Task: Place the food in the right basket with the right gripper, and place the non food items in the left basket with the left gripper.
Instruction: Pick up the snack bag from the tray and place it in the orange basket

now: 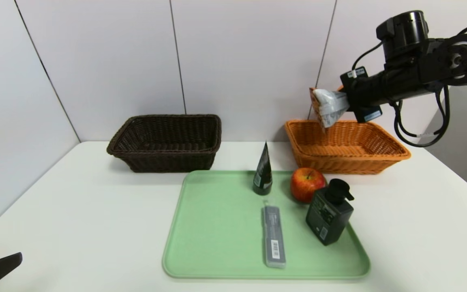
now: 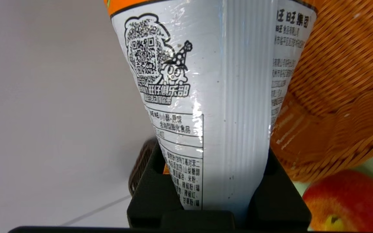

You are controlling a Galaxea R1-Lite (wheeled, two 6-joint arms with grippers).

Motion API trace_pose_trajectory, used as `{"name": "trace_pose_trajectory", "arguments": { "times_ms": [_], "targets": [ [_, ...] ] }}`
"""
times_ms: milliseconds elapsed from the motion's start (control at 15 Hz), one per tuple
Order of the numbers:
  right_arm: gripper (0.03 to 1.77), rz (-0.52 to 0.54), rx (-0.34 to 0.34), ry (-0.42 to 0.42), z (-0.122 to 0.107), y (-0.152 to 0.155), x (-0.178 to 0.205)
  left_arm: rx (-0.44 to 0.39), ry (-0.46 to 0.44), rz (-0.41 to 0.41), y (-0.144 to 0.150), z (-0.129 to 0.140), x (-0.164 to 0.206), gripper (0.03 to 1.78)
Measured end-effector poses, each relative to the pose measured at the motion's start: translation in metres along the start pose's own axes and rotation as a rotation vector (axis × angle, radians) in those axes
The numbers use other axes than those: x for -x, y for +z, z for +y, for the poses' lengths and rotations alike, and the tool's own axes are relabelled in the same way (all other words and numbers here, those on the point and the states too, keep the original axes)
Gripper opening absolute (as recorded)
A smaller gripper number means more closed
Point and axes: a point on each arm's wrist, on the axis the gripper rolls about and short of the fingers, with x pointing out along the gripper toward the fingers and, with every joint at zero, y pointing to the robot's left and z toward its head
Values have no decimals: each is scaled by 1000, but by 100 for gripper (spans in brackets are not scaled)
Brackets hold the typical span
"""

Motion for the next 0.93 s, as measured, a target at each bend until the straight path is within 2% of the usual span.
{"name": "trace_pose_trajectory", "arguments": {
  "times_ms": [67,200,533,733,933],
  "targets": [
    [45,-16,-39,-24,-7,9,-9,0,0,5,0,0,-1,169],
    [45,-35,-74,-69,-19,21,-26,1,-20,15,0,0,-2,169],
    [45,-53,-126,-138,-41,34,-63,2,-23,23,-1,0,-4,169],
    [47,-51,-133,-159,-48,36,-74,2,-23,25,-1,0,-4,169],
    [88,-54,-131,-157,-50,37,-79,2,-23,25,-1,0,-4,169]
  ]
}}
